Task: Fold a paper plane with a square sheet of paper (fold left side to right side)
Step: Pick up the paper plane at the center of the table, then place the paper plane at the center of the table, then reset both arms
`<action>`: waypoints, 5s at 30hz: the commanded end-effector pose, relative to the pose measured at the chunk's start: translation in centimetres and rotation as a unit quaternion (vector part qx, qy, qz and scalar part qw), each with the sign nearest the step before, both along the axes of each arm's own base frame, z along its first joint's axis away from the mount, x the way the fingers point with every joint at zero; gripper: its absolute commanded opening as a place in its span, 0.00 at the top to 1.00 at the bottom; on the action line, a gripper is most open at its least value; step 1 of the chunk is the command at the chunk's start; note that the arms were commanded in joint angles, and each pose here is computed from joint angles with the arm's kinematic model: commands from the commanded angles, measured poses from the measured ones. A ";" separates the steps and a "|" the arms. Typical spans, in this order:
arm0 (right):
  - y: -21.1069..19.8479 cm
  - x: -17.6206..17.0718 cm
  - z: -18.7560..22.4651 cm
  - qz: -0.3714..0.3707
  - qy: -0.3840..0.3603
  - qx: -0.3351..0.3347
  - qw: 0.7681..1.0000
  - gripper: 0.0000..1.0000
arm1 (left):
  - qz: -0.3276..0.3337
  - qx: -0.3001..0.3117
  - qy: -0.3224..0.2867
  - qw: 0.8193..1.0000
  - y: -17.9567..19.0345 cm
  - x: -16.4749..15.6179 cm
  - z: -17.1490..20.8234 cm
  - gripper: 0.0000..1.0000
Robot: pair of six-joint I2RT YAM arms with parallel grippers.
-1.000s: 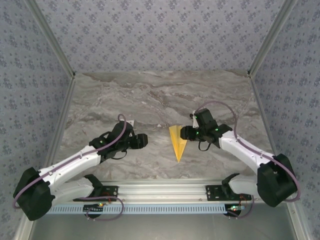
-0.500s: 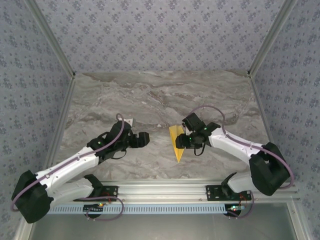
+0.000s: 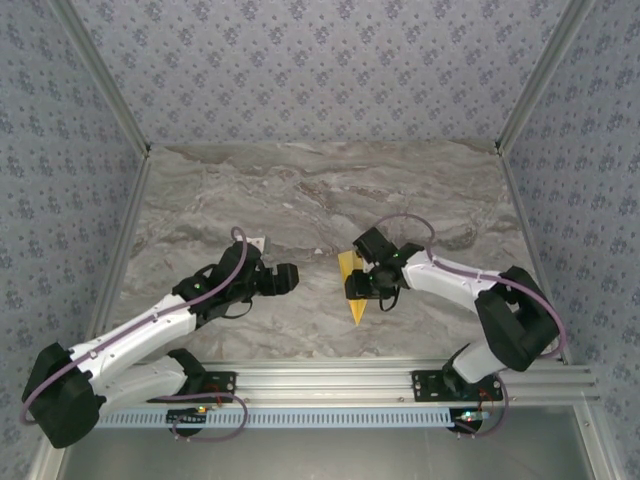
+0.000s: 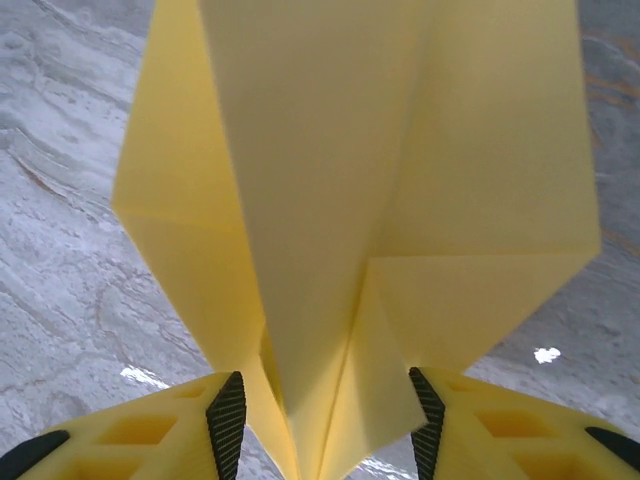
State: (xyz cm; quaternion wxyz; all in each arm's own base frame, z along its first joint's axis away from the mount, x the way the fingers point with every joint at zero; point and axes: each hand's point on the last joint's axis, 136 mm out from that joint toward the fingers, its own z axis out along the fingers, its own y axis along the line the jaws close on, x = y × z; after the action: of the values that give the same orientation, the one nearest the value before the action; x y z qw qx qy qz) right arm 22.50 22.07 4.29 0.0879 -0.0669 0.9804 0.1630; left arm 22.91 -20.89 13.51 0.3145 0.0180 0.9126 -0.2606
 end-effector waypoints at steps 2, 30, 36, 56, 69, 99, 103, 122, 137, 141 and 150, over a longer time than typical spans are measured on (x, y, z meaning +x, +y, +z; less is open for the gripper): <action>1.2 0.8 0.6 0.008 -0.005 0.000 1.000 0.53 | 0.005 -0.002 -0.013 1.000 0.3 0.2 0.7 0.12; 1.4 1.3 -2.2 0.021 0.013 -0.063 0.998 0.90 | 0.008 0.014 -0.014 1.000 0.9 0.1 0.6 0.11; 0.6 5.8 0.6 0.009 -0.011 -0.069 0.998 0.99 | 0.008 0.015 -0.020 1.000 1.3 -0.2 1.4 0.11; -1.2 19.6 -1.0 -0.049 0.000 -0.129 0.990 0.90 | 0.011 0.016 -0.019 1.000 2.7 -1.6 1.2 0.10; -1.4 18.8 0.5 -0.030 -0.005 -0.134 0.991 0.66 | 0.034 0.011 -0.014 0.999 3.7 -0.7 1.7 0.08; -23.7 11.8 9.4 -0.222 -0.414 -0.186 0.863 0.00 | 0.346 0.283 -0.187 0.875 25.5 9.1 2.4 0.02; -24.8 12.4 7.0 -0.234 -0.422 -0.161 0.861 0.00 | 0.308 0.299 -0.184 0.885 24.7 10.6 -0.2 0.02; -23.7 16.5 4.1 -0.156 -0.467 -0.099 0.865 0.00 | 0.246 0.181 -0.262 0.915 24.4 15.1 -3.9 0.02; -23.4 16.5 3.9 -0.152 -0.464 -0.120 0.864 0.00 | 0.186 0.211 -0.237 0.930 22.1 16.9 -4.6 0.02; -23.5 16.6 4.0 -0.152 -0.465 -0.119 0.864 0.00 | 0.186 0.210 -0.238 0.930 22.1 16.9 -4.6 0.02; -23.5 16.6 4.0 -0.152 -0.464 -0.119 0.865 0.00 | 0.186 0.211 -0.237 0.930 22.2 16.9 -4.6 0.02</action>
State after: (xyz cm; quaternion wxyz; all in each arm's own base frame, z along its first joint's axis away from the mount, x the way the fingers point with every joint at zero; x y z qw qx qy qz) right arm 38.14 -1.12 6.87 0.5289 0.0051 0.8486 -0.0099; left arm 39.21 1.44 8.20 0.5467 -0.0336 0.8366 0.0139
